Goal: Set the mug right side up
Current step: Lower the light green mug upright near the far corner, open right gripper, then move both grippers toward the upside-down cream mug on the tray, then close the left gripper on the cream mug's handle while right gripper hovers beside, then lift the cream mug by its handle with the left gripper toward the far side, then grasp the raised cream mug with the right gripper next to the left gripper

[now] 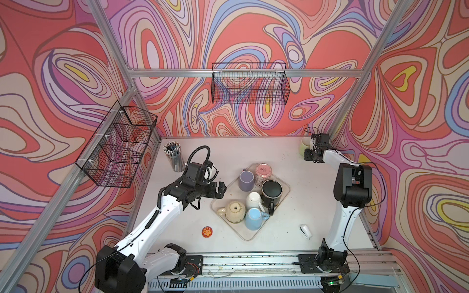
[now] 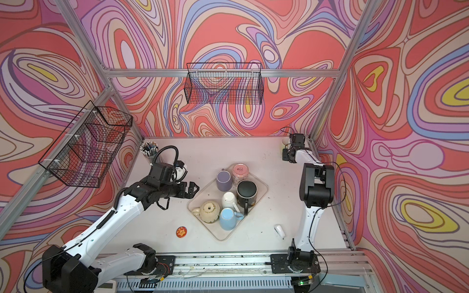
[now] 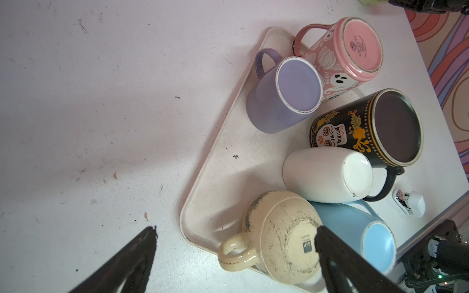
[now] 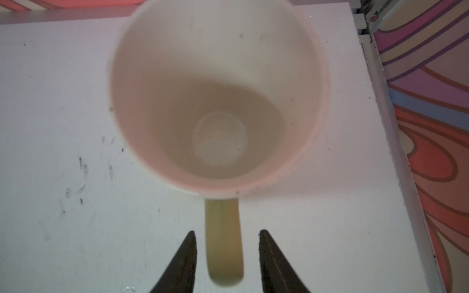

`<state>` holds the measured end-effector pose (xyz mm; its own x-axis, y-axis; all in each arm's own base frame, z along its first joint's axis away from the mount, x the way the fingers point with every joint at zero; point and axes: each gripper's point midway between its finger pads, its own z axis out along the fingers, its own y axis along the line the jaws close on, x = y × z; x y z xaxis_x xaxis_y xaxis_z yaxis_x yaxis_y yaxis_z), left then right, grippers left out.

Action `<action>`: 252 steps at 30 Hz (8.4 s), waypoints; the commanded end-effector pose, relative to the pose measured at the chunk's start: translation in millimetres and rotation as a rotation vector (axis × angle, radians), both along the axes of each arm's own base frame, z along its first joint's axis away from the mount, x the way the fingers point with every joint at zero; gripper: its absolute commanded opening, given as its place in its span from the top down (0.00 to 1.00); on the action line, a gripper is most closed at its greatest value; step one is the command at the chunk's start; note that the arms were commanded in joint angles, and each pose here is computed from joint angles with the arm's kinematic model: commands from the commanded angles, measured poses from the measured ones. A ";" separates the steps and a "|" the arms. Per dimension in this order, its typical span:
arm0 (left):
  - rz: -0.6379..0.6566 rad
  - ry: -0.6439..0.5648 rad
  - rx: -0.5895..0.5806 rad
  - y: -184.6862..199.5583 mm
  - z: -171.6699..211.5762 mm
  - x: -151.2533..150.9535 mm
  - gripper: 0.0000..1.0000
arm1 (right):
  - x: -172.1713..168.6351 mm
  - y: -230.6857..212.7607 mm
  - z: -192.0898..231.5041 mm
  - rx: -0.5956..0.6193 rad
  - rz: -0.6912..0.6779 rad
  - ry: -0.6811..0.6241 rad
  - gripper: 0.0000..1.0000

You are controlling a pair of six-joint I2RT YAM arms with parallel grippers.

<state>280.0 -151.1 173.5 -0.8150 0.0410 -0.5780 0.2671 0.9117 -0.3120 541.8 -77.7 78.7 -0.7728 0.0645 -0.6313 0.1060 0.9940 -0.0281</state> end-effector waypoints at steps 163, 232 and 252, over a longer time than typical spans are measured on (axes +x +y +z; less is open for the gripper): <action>-0.213 0.099 0.265 -66.0 -95.6 -86.2 0.53 | -270.6 301.1 127.3 0.508 0.533 -0.064 0.54; -0.087 -0.227 -0.549 -86.6 130.9 -25.7 1.00 | -289.2 317.4 164.3 1.063 0.771 -0.129 0.41; -0.109 -0.209 -0.892 -109.4 157.4 26.1 1.00 | -276.4 328.5 182.5 1.226 0.829 -0.213 0.17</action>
